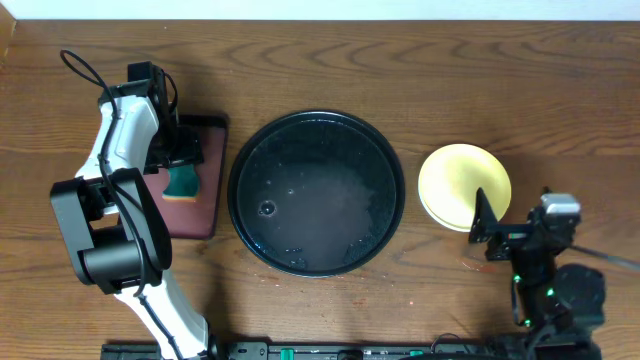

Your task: Clean dirty plates on tray and stack at the side

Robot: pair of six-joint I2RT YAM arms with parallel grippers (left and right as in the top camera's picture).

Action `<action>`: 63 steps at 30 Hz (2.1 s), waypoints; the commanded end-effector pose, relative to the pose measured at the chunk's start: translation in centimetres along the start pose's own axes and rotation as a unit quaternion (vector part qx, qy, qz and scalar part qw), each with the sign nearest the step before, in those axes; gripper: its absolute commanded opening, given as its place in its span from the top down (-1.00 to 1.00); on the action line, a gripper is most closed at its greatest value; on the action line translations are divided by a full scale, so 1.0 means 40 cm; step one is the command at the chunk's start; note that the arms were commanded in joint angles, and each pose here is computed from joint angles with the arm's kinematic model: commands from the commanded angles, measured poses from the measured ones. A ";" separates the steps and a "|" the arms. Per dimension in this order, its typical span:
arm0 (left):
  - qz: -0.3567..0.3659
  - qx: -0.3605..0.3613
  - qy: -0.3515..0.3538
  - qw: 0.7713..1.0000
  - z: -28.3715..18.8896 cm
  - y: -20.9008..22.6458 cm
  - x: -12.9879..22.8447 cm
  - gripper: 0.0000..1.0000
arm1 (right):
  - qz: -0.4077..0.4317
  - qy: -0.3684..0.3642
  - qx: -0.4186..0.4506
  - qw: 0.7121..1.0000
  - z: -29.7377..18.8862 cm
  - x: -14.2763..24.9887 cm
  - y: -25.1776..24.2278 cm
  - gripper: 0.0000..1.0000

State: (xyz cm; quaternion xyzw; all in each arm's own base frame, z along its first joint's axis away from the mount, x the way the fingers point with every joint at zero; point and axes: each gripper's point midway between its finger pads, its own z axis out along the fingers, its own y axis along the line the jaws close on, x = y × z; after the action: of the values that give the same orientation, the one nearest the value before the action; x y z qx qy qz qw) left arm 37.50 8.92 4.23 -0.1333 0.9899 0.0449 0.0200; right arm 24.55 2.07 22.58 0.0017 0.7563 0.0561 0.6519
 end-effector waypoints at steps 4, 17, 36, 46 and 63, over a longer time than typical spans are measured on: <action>-0.010 -0.001 0.002 1.000 -0.002 0.006 0.005 -0.53 | -0.008 -0.016 -0.027 0.999 0.015 0.086 0.014 -0.98; -0.010 -0.001 0.002 1.000 -0.002 0.006 0.005 -0.53 | -0.011 -0.020 -0.031 0.999 0.028 0.186 0.009 -0.98; -0.010 -0.001 0.002 1.000 -0.002 0.006 0.005 -0.53 | -0.009 -0.034 -0.033 0.999 0.024 0.171 0.011 -0.99; -0.010 -0.001 0.002 1.000 -0.002 0.006 0.005 -0.53 | -0.009 -0.034 -0.033 0.999 0.024 0.171 0.011 -0.98; -0.006 0.084 -0.251 0.964 -0.271 -0.059 -0.134 -0.53 | -0.009 -0.034 -0.033 0.999 0.024 0.171 0.011 -0.99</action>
State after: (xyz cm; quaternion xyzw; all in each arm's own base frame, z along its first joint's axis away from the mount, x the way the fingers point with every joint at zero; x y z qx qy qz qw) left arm 42.59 8.79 10.56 -0.1310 0.9694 0.0285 0.2059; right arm 24.48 3.01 15.72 -0.0178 0.7327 0.0773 0.6759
